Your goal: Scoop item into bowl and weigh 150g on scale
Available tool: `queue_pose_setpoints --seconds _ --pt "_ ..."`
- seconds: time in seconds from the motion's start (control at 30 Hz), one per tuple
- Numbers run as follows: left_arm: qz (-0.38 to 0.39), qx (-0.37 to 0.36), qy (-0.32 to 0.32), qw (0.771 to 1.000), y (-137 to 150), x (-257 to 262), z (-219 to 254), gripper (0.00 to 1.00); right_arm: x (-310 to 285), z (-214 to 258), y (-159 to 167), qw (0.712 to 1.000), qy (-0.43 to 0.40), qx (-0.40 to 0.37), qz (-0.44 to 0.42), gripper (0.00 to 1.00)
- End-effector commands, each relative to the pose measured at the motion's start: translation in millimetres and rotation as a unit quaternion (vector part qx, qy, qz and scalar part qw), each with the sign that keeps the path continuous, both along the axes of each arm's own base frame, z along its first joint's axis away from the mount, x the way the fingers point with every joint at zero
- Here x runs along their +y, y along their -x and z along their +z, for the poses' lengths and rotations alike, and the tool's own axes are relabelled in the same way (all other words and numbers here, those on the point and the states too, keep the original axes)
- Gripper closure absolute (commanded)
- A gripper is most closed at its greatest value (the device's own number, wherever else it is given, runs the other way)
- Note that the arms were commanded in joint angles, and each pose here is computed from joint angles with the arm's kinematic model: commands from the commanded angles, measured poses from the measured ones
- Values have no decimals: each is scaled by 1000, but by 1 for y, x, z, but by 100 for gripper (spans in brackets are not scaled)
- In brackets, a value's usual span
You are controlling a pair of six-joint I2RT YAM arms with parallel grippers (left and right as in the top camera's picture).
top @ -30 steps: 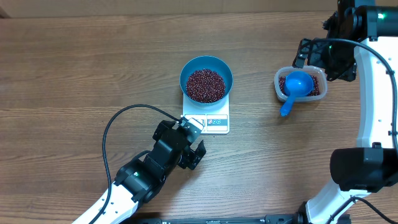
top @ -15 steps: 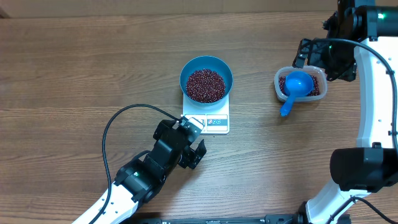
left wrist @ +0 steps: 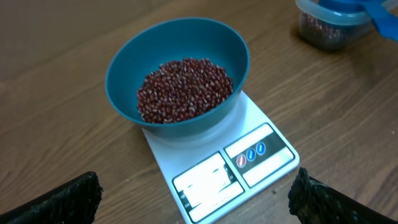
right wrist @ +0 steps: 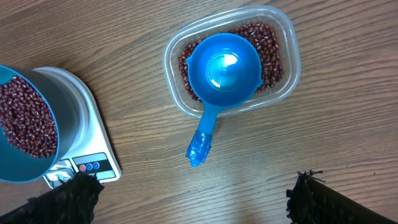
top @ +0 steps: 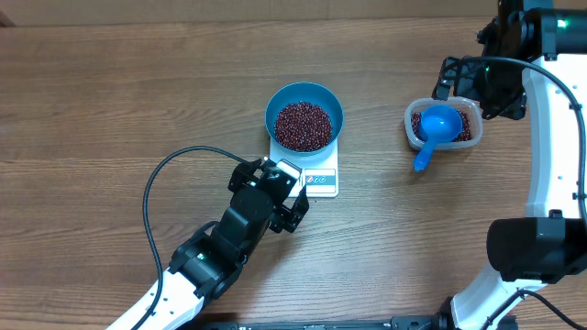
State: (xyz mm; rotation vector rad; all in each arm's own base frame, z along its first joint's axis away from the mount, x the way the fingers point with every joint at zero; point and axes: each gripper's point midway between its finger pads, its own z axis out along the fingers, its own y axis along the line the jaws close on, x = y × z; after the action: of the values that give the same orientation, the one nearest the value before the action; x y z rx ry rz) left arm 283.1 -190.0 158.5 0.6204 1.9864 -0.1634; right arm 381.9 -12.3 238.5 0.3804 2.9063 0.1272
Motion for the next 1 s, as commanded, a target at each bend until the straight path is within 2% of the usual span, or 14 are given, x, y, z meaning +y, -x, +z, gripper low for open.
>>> queue_pose_setpoints --seconds 0.0,0.4,0.7,0.83,0.97 --pt "18 -19 -4 1000 -6 7 6 0 -2 19 0 1000 6 -30 0 0" --pt "26 -59 28 998 -15 2 29 1 -2 19 0 1000 6 -30 0 0" --pt "49 -41 72 995 -15 2 29 0 -2 19 0 1000 6 -30 0 0" --pt "92 -30 108 989 -18 10 30 1 -2 19 0 1000 6 -30 0 0" --pt "96 -31 110 989 -19 11 30 0 -2 19 1 1000 6 -30 0 0"
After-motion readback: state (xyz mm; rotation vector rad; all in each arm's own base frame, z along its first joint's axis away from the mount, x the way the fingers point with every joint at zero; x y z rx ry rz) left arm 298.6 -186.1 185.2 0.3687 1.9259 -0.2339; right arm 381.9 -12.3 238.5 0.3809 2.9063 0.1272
